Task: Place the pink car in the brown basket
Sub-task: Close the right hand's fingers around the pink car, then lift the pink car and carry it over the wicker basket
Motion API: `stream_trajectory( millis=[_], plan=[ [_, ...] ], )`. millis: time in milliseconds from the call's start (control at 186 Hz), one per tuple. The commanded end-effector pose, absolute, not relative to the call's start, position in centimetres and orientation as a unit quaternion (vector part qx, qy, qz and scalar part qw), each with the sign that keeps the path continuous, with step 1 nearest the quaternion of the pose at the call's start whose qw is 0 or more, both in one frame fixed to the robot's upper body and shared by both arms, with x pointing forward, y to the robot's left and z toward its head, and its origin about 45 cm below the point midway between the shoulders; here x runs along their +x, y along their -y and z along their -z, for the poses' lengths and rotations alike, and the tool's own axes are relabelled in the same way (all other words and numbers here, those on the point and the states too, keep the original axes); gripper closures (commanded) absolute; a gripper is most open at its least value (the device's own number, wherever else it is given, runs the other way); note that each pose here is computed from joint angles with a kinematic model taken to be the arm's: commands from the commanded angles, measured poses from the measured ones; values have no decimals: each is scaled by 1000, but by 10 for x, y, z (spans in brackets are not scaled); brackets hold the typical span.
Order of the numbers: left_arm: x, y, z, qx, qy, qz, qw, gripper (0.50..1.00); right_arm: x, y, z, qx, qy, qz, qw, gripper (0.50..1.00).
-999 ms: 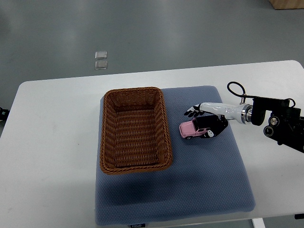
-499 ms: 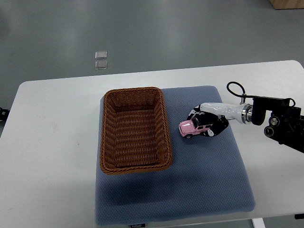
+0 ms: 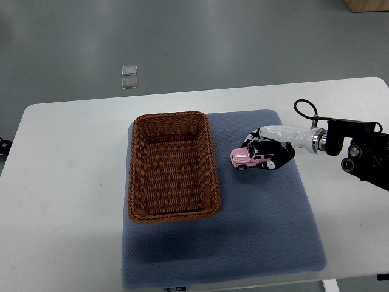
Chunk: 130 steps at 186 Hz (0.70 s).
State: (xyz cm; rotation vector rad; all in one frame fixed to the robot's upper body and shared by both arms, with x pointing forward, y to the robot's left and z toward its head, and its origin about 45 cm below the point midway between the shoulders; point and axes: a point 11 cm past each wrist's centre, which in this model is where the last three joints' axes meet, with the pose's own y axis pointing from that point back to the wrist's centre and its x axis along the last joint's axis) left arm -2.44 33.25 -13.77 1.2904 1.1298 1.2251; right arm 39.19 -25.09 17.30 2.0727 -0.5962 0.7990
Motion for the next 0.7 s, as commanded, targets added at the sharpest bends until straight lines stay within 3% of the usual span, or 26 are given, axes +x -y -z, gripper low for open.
stream_trajectory(
  millis=[0,387,580,693],
  plan=[
    [-25,-332,138,532,-466,-505,494,500,394,255,-176,819,242,-320,410,951],
    [-25,-332,138,532,-466,-505,494,500,426,251,-234,802,260,-371,390,987],
    [-24,-332,138,532,-466,-505,494,500,439,230,-267,800,254,-407,359,987],
    [-24,-333,138,533,-466,-506,494,500,441,184,-277,814,231,-425,322,983]
  ],
)
